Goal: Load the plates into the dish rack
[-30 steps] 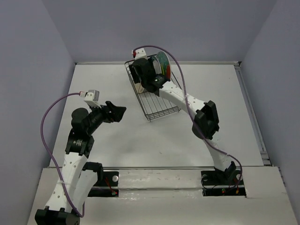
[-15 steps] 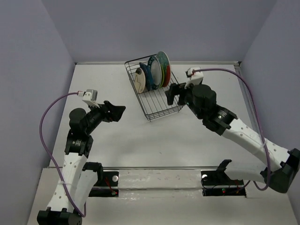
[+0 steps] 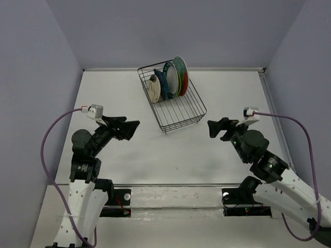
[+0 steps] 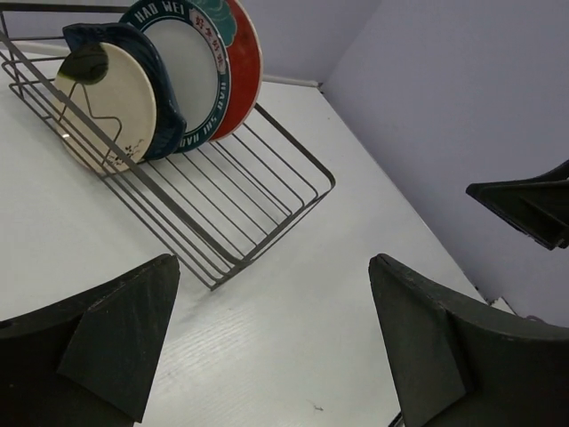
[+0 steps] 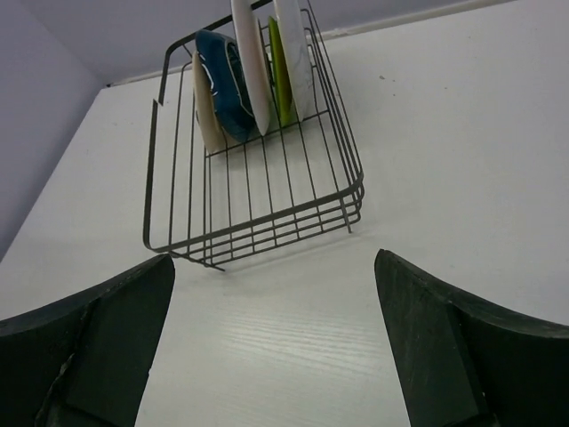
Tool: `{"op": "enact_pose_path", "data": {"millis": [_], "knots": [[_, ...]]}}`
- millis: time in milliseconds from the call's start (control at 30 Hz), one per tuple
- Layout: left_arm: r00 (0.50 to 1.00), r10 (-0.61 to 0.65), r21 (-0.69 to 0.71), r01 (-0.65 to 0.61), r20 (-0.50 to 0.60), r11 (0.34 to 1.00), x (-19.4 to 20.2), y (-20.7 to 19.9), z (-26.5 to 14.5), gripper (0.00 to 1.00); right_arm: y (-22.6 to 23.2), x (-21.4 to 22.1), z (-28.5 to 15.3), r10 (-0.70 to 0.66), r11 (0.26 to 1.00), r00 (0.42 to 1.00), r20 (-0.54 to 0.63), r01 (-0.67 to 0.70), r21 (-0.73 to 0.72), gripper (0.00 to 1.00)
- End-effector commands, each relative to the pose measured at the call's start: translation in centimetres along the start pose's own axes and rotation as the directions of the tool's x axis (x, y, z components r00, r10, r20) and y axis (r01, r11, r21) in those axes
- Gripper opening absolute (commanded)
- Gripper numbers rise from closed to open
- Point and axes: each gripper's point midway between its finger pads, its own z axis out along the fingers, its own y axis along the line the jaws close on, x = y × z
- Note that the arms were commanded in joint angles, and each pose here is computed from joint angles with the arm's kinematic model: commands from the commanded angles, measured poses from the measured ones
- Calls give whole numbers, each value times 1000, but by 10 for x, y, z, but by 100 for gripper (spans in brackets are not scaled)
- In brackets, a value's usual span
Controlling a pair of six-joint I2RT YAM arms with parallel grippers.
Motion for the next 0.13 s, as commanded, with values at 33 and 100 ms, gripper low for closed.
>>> {"op": "enact_pose_path", "data": {"millis": [33, 100], "knots": [[1000, -22, 104, 20, 21, 994, -4, -21, -2, 99, 2, -24, -2, 34, 999, 998, 60, -35, 17, 100], [999, -31, 114, 27, 34, 993, -8, -24, -1, 99, 6, -41, -6, 31, 999, 995, 93, -32, 6, 100]]}}
